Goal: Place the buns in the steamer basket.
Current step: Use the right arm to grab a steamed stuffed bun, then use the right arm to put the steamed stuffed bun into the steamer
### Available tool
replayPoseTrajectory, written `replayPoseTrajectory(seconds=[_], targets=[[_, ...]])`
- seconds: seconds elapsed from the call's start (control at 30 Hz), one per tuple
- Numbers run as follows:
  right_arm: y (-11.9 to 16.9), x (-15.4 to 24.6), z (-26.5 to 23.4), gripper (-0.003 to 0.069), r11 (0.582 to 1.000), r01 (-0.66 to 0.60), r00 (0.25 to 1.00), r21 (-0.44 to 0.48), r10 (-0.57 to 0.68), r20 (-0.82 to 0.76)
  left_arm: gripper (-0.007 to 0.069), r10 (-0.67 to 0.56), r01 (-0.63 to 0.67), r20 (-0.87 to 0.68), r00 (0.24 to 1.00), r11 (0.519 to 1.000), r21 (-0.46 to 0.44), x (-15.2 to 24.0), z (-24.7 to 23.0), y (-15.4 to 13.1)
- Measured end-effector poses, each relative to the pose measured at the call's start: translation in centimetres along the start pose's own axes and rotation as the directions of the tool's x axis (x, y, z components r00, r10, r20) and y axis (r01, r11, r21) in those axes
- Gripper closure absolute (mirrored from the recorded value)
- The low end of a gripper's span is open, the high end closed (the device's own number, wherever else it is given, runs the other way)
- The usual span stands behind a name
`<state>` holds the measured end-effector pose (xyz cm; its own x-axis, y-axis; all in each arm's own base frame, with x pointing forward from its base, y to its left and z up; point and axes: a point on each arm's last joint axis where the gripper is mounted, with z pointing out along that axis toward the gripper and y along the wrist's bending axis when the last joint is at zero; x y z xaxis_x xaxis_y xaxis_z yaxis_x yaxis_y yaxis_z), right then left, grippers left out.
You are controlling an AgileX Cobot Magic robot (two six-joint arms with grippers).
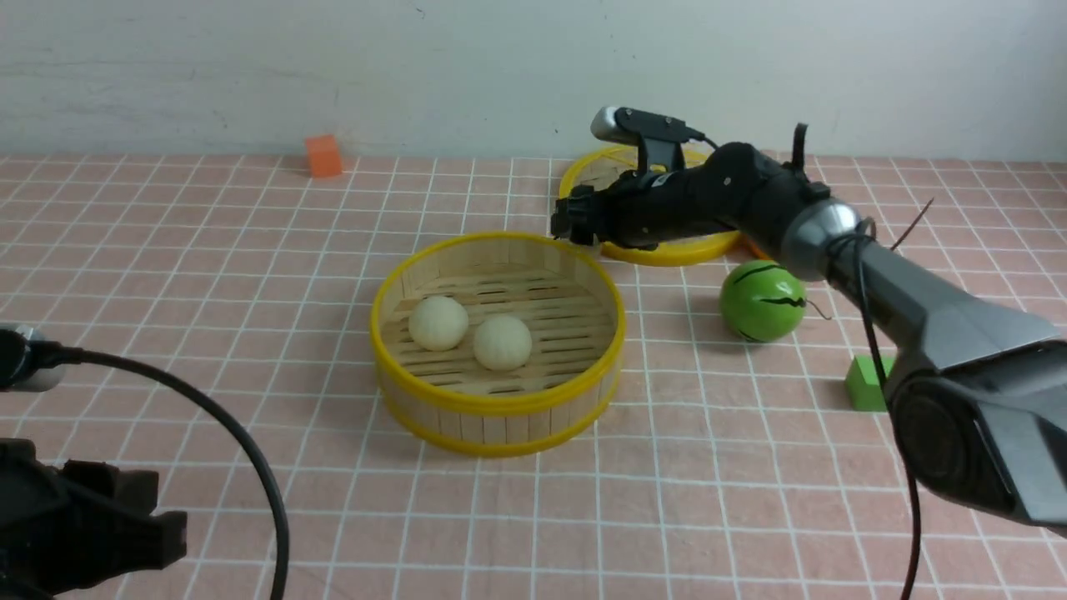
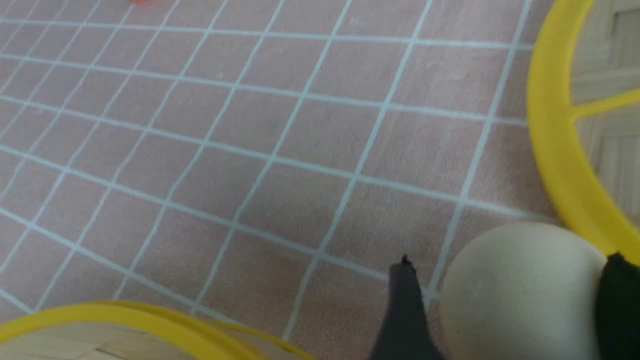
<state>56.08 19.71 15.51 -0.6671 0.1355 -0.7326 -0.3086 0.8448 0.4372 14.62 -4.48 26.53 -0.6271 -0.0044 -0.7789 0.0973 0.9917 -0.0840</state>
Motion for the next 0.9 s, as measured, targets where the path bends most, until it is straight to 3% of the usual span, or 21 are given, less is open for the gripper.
replayPoseTrajectory(seconds=[0.03,0.07,0.1,0.13,0.2,0.27,0.43,0.67,0.7,0.83,0.9], targets=[[-0.1,0.1,0.2,0.0284,1.0,0.007,1.0,0.002,-0.007,0.002,0.0426,0.001,-0.001,0.0,1.0,1.0,0.0,0.0,0.0,0.0],[-0.1,0.1,0.2,0.0295,1.0,0.009,1.0,0.003,-0.009,0.0,0.0426,0.001,-0.001,0.0,1.0,1.0,0.0,0.0,0.0,0.0],[-0.2,0.2,0.2,0.0356,1.0,0.02,1.0,0.008,-0.02,-0.008,0.0426,0.001,-0.001,0.0,1.0,1.0,-0.001,0.0,0.0,0.0],[-0.3,0.1,0.1,0.0463,0.999,0.031,0.999,0.01,-0.031,-0.015,0.0426,0.001,-0.001,-0.001,1.0,1.0,-0.001,0.0,0.0,0.0],[-0.4,-0.1,-0.2,0.0601,0.998,0.055,0.998,0.01,-0.055,-0.025,0.0426,0.001,-0.001,-0.001,1.0,1.0,-0.001,0.0,0.0,0.0],[-0.3,-0.7,-0.8,0.0644,0.996,0.083,0.996,0.012,-0.083,-0.031,0.0426,0.001,-0.001,-0.001,1.0,1.0,-0.001,0.0,0.0,0.0],[1.1,-3.8,-4.3,0.065,0.99,0.138,0.99,-0.018,-0.138,-0.015,0.0426,0.002,-0.002,-0.001,1.0,1.0,-0.002,0.0,0.0,0.0],[6.5,-8.3,-12.0,0.065,0.973,0.184,0.982,-0.138,-0.189,-0.022,0.0426,-0.005,0.005,0.01,1.0,1.0,0.002,0.0,-0.3,0.1],[8.5,-8.1,-13.1,0.065,0.964,0.193,0.977,-0.182,-0.205,-0.053,0.0426,-0.018,0.018,0.026,1.0,1.0,0.006,-0.3,-0.8,0.1],[11.6,-5.6,-12.1,0.0649,0.949,0.218,0.96,-0.229,-0.25,-0.125,0.0426,-0.037,0.035,0.086,0.996,0.999,0.024,-0.9,-2.2,0.2],[13.2,-2.2,-9.7,0.0648,0.94,0.249,0.934,-0.233,-0.296,-0.2,0.0425,-0.047,0.044,0.121,0.992,0.999,0.031,-0.9,-3.2,0.4]])
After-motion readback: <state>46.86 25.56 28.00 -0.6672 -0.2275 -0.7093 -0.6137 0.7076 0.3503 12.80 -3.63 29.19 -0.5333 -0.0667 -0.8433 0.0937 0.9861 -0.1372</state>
